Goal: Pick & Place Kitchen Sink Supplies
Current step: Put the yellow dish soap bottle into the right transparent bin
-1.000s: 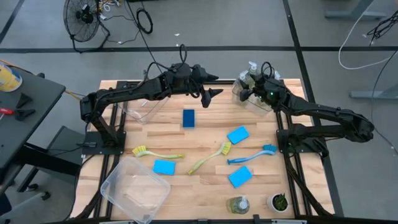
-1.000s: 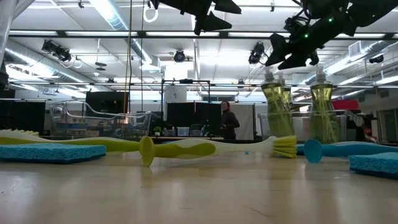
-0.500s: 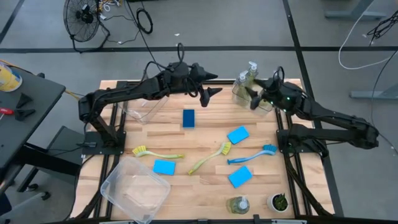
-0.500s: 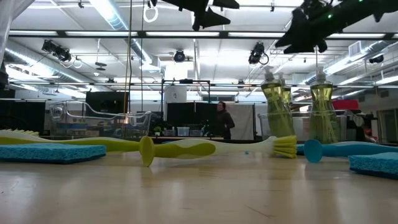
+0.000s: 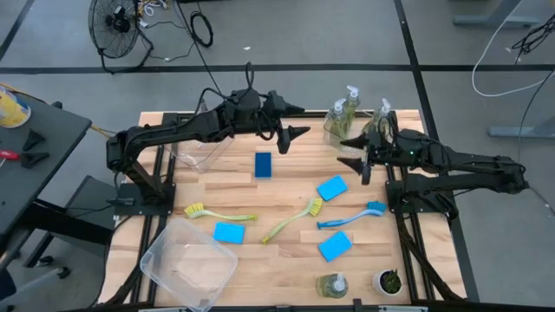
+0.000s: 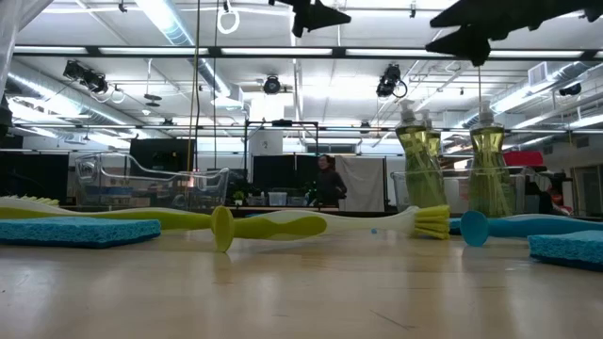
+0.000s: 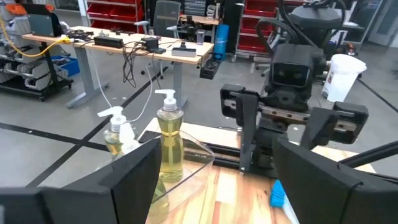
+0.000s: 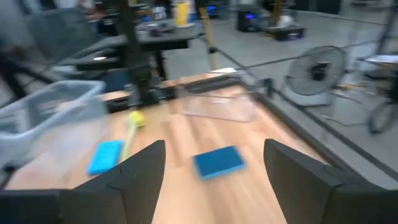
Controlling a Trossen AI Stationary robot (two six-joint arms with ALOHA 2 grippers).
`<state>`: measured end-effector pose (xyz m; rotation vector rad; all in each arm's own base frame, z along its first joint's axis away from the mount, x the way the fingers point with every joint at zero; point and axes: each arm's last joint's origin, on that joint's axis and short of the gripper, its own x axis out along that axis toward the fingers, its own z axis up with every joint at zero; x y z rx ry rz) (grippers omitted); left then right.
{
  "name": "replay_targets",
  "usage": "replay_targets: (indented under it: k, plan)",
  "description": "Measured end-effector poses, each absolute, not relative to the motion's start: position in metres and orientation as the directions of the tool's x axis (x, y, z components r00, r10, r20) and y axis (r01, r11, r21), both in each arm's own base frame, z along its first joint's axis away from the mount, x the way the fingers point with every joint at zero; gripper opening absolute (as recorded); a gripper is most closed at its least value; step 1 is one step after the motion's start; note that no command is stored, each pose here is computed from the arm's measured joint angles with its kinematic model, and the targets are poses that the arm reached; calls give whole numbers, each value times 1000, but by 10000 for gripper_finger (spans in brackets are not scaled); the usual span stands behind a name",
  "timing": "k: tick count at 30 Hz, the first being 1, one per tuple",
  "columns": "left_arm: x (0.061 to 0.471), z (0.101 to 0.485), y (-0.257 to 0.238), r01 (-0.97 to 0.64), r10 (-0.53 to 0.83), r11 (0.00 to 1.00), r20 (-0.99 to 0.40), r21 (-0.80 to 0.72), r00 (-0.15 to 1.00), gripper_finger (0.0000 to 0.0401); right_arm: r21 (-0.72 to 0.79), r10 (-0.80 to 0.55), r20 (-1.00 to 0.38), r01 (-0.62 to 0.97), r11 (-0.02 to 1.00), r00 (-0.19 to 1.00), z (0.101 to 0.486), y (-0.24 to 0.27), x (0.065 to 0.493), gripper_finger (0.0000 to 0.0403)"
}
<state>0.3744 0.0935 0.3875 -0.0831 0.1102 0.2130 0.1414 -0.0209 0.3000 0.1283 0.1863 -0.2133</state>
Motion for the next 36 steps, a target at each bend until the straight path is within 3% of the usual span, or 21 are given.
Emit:
replay_targets:
  k: [13,17,20,26,30,36]
  plan:
    - [376,387,85,-195,183,975,-118,-102,976,311,228,108,-173,-67,971,979,303,18,137,272]
    - [377,387,86,-235,223,967,-119,-98,968,311,182,-31,-197,67,981,980,300,18,136,272]
    - [377,386,88,-270,259,959,-123,-84,958,311,143,-209,-193,238,961,959,300,14,135,272]
    - [383,376,95,-304,291,950,-145,-78,946,311,70,-577,-150,591,804,803,301,3,131,272]
    - [394,358,101,-314,296,947,-191,-73,936,311,5,-694,-138,701,713,707,300,-1,130,271]
    - [410,330,115,-340,315,938,-241,-65,918,309,-64,-766,-172,769,636,620,292,-7,132,248]
